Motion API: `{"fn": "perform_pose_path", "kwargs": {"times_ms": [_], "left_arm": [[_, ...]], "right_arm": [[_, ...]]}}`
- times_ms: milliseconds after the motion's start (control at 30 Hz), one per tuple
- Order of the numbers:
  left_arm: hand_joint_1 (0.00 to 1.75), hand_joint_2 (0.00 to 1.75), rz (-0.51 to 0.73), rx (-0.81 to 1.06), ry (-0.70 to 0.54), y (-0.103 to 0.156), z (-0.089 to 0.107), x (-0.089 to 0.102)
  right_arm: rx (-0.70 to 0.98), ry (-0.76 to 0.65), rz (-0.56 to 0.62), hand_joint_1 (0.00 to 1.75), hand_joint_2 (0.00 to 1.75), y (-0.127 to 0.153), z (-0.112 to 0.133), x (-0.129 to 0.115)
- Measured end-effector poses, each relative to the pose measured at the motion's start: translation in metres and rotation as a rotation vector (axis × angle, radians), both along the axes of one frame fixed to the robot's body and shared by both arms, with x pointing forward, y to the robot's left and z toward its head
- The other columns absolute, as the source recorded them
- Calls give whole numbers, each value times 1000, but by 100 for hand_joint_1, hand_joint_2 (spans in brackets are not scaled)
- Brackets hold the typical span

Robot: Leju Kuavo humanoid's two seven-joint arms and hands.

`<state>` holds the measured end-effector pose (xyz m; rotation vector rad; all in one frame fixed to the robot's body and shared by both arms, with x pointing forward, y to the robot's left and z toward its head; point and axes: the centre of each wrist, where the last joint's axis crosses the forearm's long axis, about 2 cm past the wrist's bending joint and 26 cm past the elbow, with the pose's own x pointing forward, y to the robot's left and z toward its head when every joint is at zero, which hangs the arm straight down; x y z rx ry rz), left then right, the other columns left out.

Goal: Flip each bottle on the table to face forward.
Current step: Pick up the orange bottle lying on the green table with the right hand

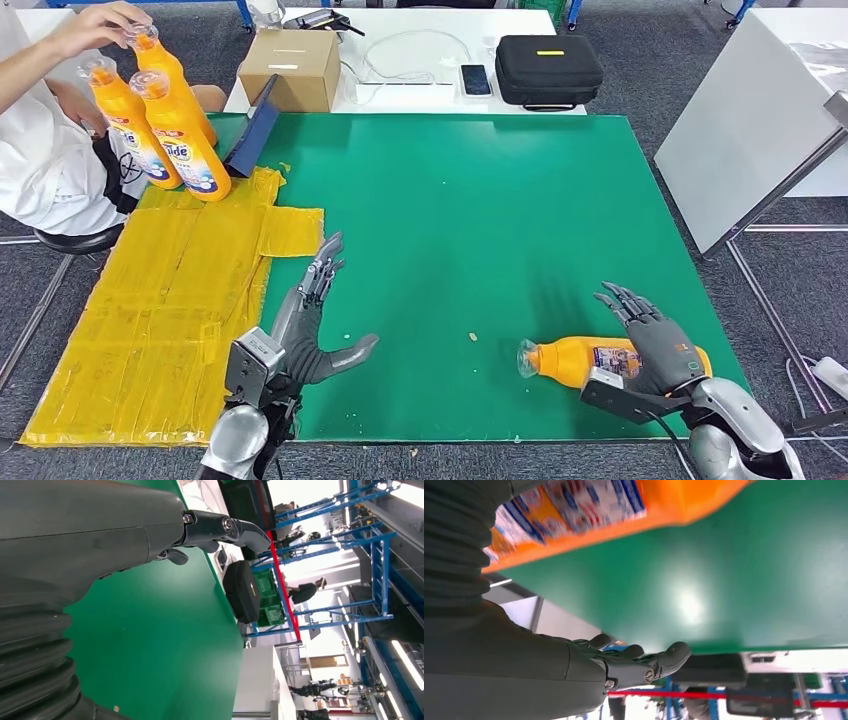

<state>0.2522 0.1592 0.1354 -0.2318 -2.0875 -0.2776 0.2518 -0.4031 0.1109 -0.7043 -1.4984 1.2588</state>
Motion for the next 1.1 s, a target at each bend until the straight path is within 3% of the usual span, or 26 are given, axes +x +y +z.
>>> {"fn": "perform_pose_path", "kwargs": {"times_ms": [433, 1100], "left_arm": [[0, 175, -3, -3, 8, -1, -4, 7], [0, 175, 1, 1, 21, 0, -7, 9]], "right_arm": [[85, 54, 146, 0, 175, 3, -3, -14], [-14, 72, 81, 0, 175, 3, -5, -18]]}}
